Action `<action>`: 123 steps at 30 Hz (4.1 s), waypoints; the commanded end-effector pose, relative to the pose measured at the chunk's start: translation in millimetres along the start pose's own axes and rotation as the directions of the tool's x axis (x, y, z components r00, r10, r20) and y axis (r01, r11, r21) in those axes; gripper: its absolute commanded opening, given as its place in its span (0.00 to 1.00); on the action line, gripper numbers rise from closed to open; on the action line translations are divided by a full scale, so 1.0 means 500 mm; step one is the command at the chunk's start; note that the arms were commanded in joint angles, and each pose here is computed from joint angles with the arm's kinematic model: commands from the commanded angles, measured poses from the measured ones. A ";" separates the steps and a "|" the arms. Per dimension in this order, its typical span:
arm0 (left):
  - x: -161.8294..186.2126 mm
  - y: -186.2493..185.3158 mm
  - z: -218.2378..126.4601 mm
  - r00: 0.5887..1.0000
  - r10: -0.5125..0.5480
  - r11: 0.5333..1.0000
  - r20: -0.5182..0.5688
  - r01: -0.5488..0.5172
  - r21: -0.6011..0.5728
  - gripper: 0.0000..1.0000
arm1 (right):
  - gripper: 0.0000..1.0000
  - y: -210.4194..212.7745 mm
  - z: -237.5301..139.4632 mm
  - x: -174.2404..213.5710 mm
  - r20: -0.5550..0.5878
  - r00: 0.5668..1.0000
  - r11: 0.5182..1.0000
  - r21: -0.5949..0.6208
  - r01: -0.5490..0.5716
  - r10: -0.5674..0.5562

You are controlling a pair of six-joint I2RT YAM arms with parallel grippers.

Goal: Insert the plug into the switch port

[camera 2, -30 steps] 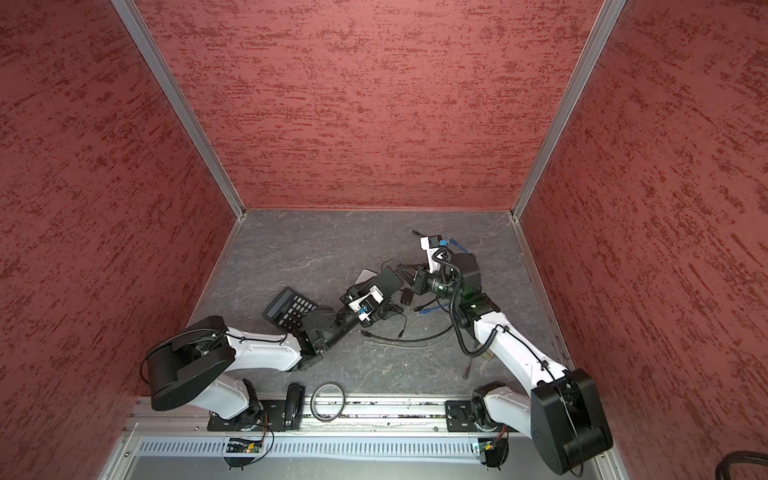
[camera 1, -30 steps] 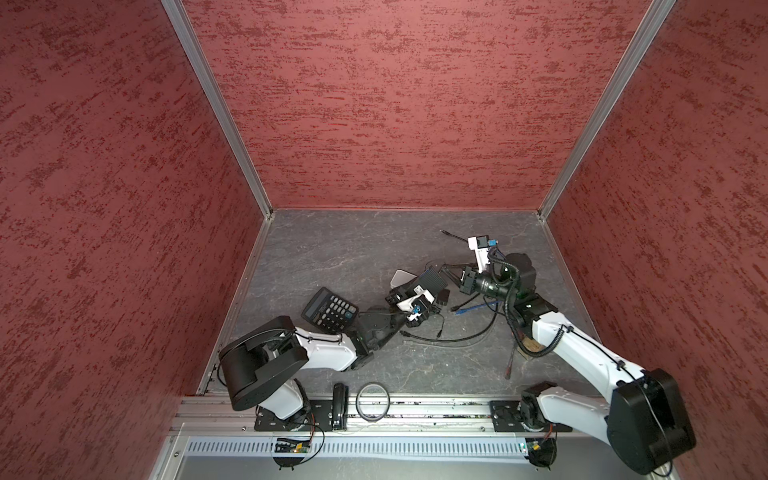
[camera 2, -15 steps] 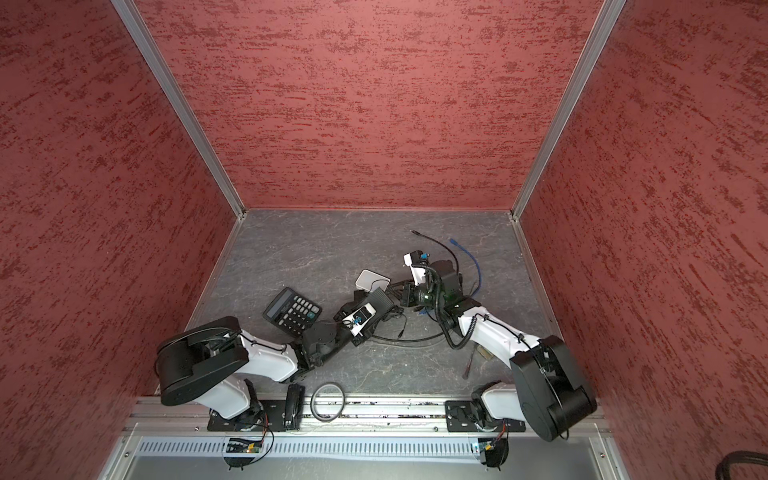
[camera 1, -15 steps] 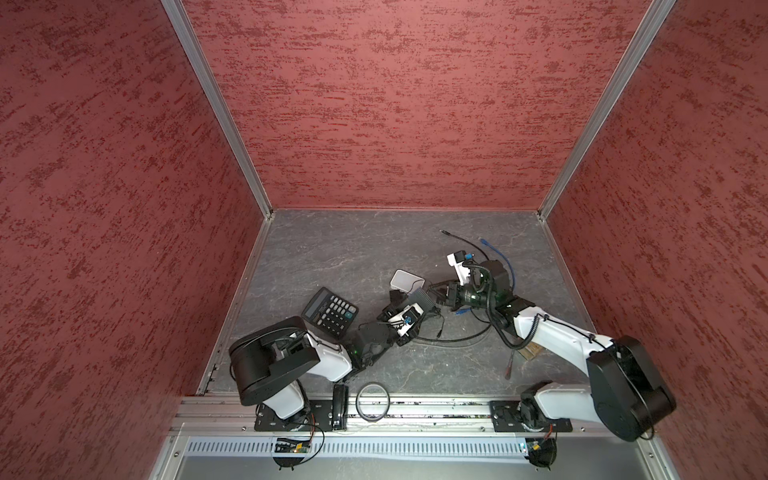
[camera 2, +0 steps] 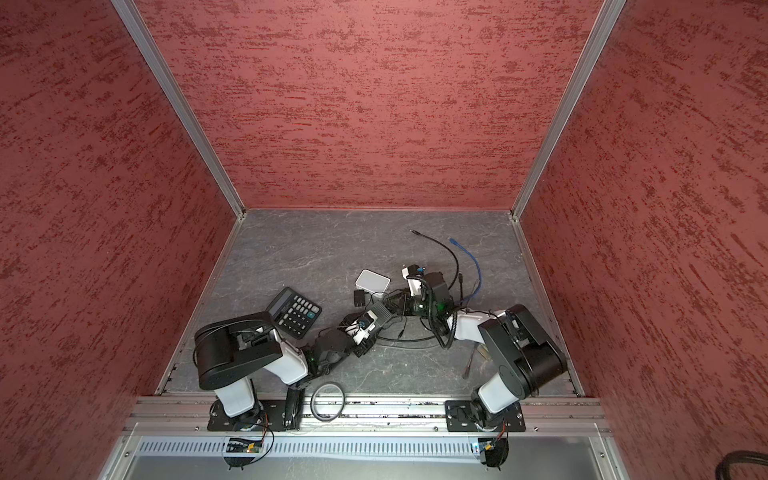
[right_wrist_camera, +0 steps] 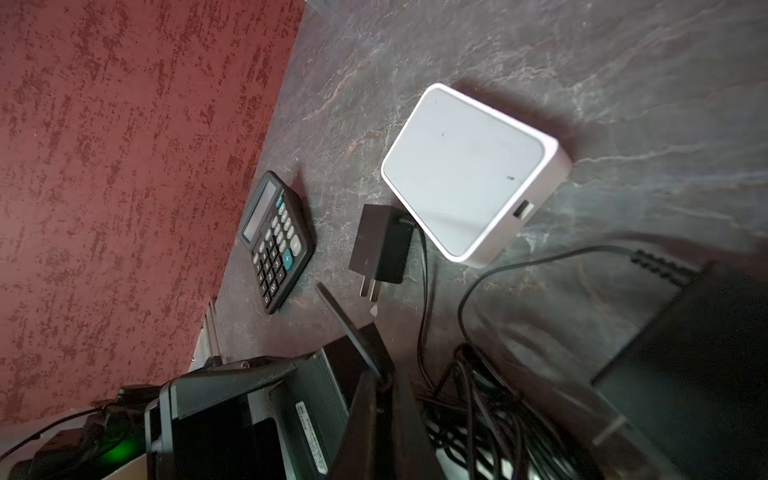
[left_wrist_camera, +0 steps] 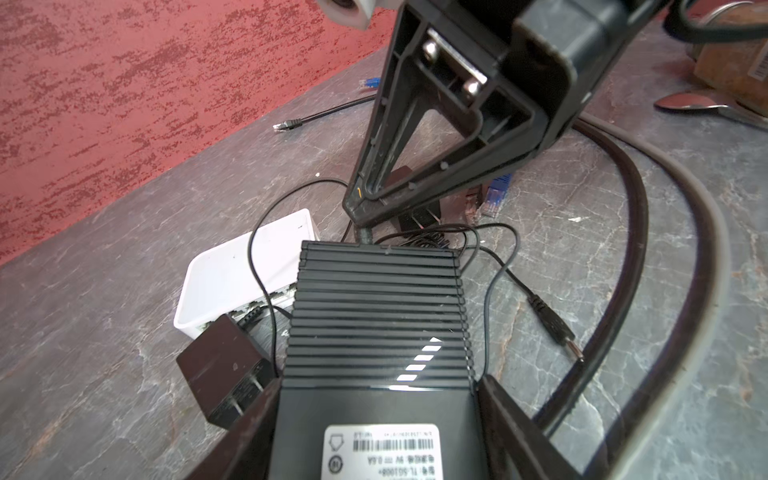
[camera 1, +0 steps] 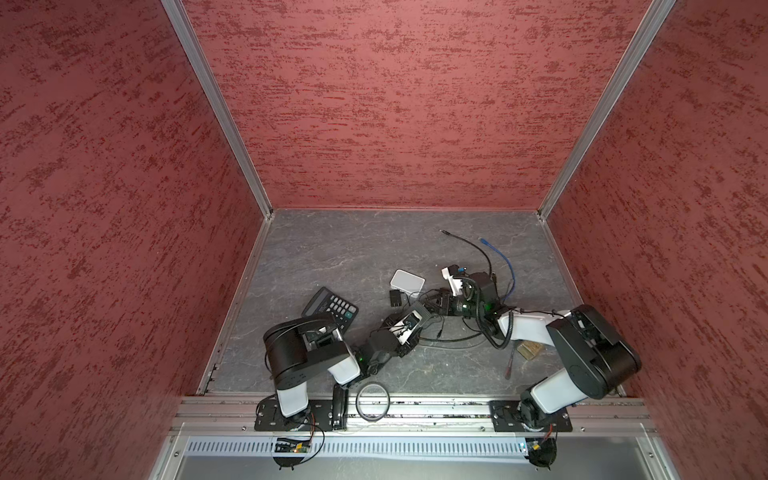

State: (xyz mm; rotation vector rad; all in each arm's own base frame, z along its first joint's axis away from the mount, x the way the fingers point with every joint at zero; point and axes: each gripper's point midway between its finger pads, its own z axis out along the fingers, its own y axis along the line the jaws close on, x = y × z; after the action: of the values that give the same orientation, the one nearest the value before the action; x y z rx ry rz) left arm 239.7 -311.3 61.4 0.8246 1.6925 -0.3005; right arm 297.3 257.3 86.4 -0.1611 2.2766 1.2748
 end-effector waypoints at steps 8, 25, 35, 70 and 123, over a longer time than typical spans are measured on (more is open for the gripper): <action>-0.022 -0.051 0.038 0.996 0.003 0.995 -0.090 0.006 0.098 0.07 | 0.05 0.052 0.018 0.060 -0.122 0.992 0.994 -0.110 0.008 -0.021; 0.023 -0.034 0.055 0.962 -0.016 0.995 -0.274 0.043 0.094 0.65 | 0.05 0.074 0.023 0.020 -0.062 0.998 0.991 -0.134 0.002 -0.010; 0.063 -0.024 0.037 0.863 -0.070 0.979 -0.500 0.154 0.130 0.73 | 0.05 0.075 0.027 0.004 -0.036 0.999 0.992 -0.127 0.007 -0.012; -0.003 0.025 -0.047 0.839 -0.018 0.986 -0.544 0.104 0.127 0.80 | 0.05 0.015 0.007 -0.057 0.069 0.997 0.998 -0.056 -0.023 0.026; 0.018 0.013 -0.086 0.590 -0.121 0.956 -0.798 0.286 0.066 1.00 | 0.07 0.011 -0.017 -0.045 0.083 0.996 0.997 -0.081 -0.014 0.020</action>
State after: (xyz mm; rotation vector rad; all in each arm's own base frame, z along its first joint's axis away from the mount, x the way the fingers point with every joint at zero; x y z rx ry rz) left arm 218.0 -280.0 68.5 0.9737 2.6277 -0.2601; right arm 310.2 249.6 99.6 -0.1093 2.1934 1.3395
